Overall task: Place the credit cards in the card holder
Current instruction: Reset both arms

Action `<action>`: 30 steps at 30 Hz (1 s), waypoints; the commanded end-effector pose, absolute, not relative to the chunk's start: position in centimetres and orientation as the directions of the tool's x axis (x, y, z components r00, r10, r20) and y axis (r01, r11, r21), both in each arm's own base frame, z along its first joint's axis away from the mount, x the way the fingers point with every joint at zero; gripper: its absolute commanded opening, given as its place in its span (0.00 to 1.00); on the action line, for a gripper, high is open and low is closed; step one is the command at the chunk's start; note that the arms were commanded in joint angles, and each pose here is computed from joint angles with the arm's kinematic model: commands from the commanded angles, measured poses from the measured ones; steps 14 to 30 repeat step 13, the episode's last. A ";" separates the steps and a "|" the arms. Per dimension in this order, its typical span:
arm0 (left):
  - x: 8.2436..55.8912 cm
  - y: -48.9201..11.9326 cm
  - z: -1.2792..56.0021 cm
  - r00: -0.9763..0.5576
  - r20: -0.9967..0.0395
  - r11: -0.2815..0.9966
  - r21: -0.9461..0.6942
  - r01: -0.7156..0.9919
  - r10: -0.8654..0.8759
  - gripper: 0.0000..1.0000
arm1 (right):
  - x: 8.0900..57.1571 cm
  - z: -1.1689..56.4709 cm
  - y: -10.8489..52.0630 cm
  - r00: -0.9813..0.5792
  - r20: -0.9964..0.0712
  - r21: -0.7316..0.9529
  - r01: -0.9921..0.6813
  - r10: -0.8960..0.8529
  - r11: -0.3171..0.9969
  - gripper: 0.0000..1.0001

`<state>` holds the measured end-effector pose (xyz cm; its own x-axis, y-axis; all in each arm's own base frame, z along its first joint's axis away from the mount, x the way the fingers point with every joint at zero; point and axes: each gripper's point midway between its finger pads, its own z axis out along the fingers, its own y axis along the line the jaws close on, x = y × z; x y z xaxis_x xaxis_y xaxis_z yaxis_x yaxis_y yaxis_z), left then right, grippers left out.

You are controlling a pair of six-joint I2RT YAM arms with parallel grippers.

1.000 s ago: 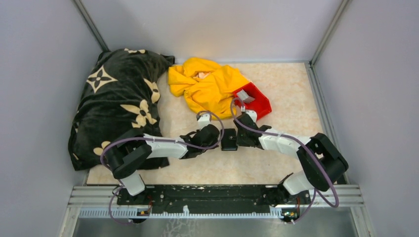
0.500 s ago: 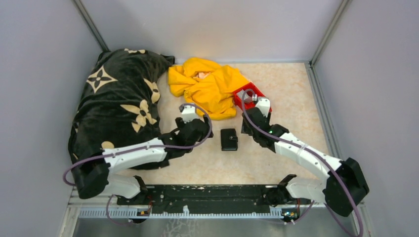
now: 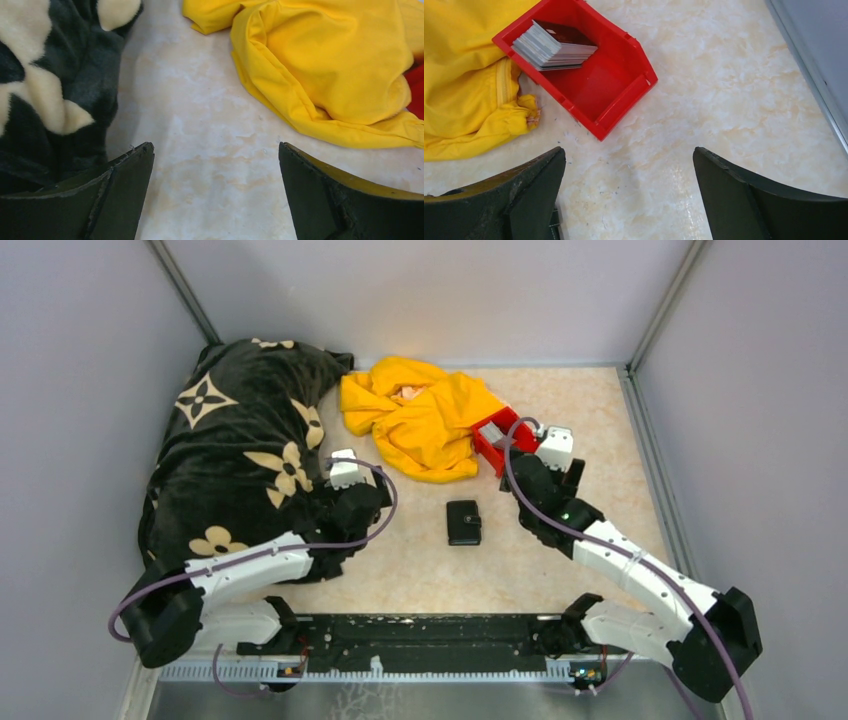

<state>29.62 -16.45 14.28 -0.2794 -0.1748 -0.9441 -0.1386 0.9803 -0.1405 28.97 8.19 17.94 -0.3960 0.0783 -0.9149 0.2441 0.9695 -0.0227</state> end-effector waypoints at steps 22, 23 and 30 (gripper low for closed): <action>31.4 -12.1 14.6 -0.087 -0.989 0.966 -0.092 -0.243 -0.116 1.00 | 28.6 16.7 4.6 -0.242 -0.959 0.025 0.446 0.147 0.895 0.99; 31.4 -12.1 14.6 -0.087 -0.989 0.966 -0.092 -0.243 -0.116 1.00 | 28.6 16.7 4.6 -0.242 -0.959 0.025 0.446 0.147 0.895 0.99; 31.4 -12.1 14.6 -0.087 -0.989 0.966 -0.092 -0.243 -0.116 1.00 | 28.6 16.7 4.6 -0.242 -0.959 0.025 0.446 0.147 0.895 0.99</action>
